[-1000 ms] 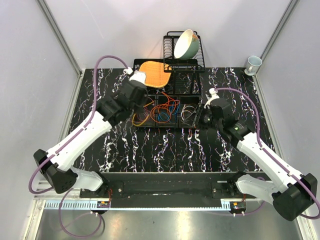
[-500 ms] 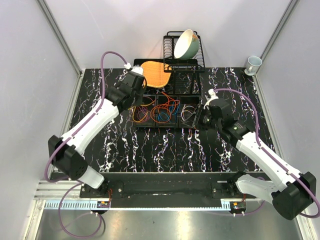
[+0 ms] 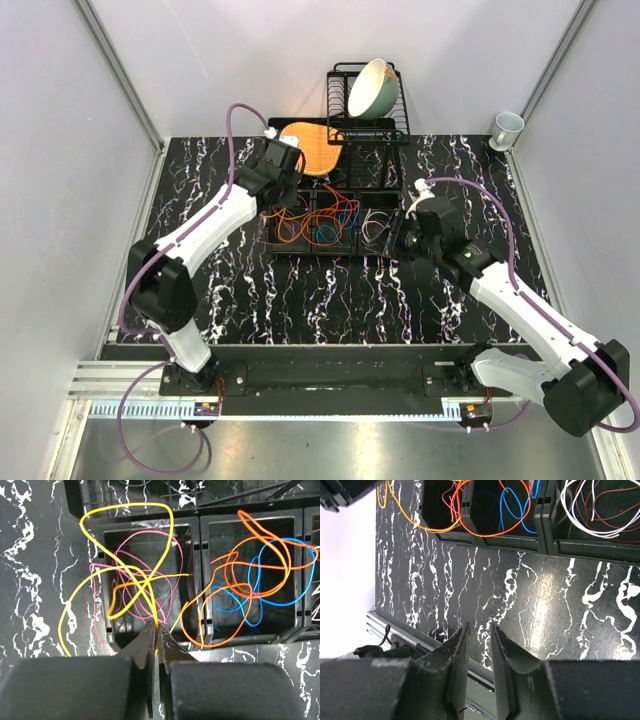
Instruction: Untangle the cables
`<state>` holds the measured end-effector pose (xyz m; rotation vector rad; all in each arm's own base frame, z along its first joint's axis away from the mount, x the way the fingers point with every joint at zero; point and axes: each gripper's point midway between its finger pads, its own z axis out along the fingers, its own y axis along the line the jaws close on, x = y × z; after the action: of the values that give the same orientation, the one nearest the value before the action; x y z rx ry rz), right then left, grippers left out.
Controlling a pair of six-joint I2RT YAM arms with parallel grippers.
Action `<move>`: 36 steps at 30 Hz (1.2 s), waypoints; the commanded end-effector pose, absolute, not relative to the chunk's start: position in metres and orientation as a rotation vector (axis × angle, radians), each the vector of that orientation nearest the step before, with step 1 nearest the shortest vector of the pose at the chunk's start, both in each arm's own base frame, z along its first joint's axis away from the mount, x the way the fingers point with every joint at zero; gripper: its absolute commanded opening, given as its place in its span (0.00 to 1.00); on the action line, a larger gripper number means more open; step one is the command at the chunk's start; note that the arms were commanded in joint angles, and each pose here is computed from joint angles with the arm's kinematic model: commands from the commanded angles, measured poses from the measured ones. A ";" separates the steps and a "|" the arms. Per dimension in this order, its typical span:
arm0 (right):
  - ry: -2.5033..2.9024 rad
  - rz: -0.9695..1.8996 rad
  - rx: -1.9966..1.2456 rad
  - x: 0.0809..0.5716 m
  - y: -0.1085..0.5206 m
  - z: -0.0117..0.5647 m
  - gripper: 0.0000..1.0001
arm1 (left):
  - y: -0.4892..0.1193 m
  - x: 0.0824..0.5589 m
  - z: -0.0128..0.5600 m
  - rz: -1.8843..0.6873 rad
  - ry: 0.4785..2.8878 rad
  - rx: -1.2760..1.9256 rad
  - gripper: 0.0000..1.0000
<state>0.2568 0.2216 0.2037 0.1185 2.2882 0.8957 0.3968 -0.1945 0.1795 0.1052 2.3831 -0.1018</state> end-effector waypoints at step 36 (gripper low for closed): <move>2.288 0.920 0.120 0.257 0.226 0.196 0.29 | -0.218 0.347 0.123 -0.413 2.413 -0.034 0.00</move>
<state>0.2559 0.2220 0.1843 0.1318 2.3343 0.8813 0.3604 -0.2125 0.1113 -0.0277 2.4170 -0.3651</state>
